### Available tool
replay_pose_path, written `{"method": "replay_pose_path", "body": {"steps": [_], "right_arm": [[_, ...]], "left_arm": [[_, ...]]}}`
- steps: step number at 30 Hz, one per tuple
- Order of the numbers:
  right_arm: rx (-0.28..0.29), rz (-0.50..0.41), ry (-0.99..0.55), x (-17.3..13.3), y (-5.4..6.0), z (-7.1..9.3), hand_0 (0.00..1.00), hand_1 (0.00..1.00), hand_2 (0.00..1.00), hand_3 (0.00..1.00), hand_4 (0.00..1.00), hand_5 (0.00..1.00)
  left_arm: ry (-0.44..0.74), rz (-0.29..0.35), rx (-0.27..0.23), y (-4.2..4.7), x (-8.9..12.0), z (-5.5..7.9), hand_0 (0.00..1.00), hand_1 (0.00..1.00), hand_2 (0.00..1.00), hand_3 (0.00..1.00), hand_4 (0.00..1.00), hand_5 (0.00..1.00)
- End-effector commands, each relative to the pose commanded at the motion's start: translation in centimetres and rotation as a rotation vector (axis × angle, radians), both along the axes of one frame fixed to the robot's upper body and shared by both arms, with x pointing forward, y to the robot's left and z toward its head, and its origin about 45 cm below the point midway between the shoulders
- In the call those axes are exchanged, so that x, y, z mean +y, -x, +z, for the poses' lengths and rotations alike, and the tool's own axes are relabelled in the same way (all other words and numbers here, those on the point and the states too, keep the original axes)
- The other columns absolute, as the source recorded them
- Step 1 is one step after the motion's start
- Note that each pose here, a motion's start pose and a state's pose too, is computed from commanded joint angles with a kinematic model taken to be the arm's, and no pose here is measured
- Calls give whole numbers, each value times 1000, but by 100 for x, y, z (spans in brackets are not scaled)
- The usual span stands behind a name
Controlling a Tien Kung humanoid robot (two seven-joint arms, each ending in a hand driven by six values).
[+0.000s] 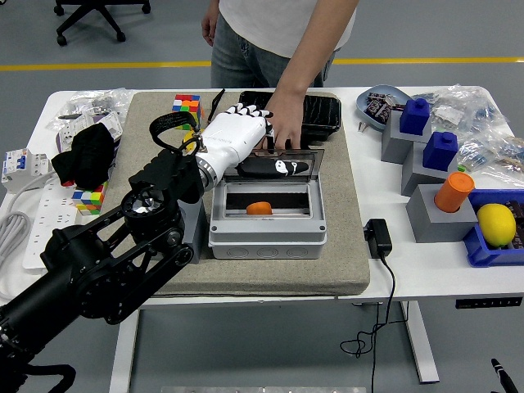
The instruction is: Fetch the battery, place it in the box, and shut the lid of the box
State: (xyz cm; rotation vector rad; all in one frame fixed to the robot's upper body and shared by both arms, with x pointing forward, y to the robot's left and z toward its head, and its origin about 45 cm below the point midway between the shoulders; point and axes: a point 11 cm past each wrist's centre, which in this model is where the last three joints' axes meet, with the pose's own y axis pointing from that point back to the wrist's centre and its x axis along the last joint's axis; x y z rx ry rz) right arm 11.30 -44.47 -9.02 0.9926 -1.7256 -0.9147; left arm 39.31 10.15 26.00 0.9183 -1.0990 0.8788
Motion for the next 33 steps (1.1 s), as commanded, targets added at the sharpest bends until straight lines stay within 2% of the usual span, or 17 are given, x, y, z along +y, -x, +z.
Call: {"method": "replay_pose_path", "body": {"steps": [1, 2, 7, 8, 13, 14, 19, 20, 25, 26, 33], "right_arm": [[0, 0, 0, 1, 0, 0, 952, 845, 790, 802, 998, 998], [1, 0, 0, 1, 1, -1, 951, 844, 790, 802, 998, 998], [1, 1, 0, -4, 1, 1, 951, 844, 790, 802, 998, 998], [1, 1, 0, -5, 0, 2, 952, 844, 790, 803, 998, 998], [1, 2, 3, -12, -1, 5, 952, 844, 790, 803, 998, 998], [2, 2, 3, -12, 0, 5, 950, 843, 790, 802, 998, 998], [4, 3, 3, -13, 6, 4, 950, 843, 790, 802, 998, 998], [3, 4, 3, -14, 4, 4, 949, 844, 790, 802, 998, 998], [3, 3, 3, -18, 2, 7, 949, 844, 790, 802, 998, 998], [3, 2, 4, -20, 3, 7, 949, 844, 790, 802, 998, 998], [0, -1, 5, -30, -5, 13, 950, 844, 790, 802, 998, 998]], "left_arm": [[1, 0, 2, 4, -2, 1, 998, 998, 916, 476, 998, 998], [2, -1, 6, 10, -5, -2, 998, 773, 743, 622, 998, 998], [8, -9, 21, 25, -19, -18, 998, 773, 743, 622, 998, 998], [8, -9, 23, 26, -20, -19, 701, 629, 685, 680, 998, 998], [10, -15, 40, 50, -33, -33, 701, 629, 685, 680, 998, 998], [10, -17, 38, 55, -39, -27, 368, 333, 508, 522, 998, 998], [22, -30, 25, 76, -68, 7, 368, 333, 508, 522, 998, 998], [22, -30, 28, 81, -71, 8, 265, 140, 239, 319, 998, 998], [14, -36, 55, 110, -86, -31, 265, 140, 239, 319, 998, 998], [11, -37, 60, 116, -88, -41, 230, 91, 197, 248, 998, 998], [-10, -48, 101, 170, -115, -106, 229, 82, 184, 234, 998, 998]]}}
